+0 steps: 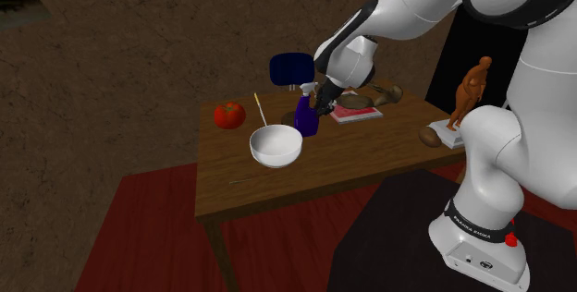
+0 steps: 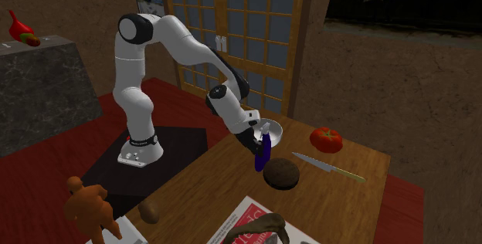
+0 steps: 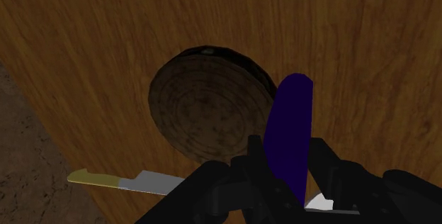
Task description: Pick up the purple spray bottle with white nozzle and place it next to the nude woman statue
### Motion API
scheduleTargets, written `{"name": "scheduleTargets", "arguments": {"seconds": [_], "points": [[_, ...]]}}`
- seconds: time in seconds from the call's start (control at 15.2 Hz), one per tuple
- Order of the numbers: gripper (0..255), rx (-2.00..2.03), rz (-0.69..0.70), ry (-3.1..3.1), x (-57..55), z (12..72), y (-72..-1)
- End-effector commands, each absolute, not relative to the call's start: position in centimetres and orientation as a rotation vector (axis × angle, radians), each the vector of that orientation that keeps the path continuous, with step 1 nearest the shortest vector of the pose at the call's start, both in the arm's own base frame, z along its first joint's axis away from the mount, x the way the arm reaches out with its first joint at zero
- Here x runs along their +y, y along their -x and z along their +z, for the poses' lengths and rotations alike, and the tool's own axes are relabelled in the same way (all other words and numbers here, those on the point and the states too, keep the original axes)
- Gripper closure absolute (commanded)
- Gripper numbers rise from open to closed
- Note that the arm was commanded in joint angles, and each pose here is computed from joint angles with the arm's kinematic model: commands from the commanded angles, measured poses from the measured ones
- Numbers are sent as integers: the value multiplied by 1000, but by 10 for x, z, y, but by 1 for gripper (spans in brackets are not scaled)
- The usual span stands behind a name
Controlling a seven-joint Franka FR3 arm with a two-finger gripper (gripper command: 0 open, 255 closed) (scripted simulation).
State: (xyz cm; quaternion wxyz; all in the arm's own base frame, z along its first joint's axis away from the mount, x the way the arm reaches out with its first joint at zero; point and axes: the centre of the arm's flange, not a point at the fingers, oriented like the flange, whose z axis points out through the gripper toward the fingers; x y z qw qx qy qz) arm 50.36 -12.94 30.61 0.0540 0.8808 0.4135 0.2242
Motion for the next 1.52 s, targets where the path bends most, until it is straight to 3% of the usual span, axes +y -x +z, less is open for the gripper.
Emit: {"name": "scheduleTargets", "arguments": {"seconds": [0.0,1.45], "points": [[255,1257,680,-2676,-129,306,-504],[255,1257,680,-2676,-129,411,-504]]}}
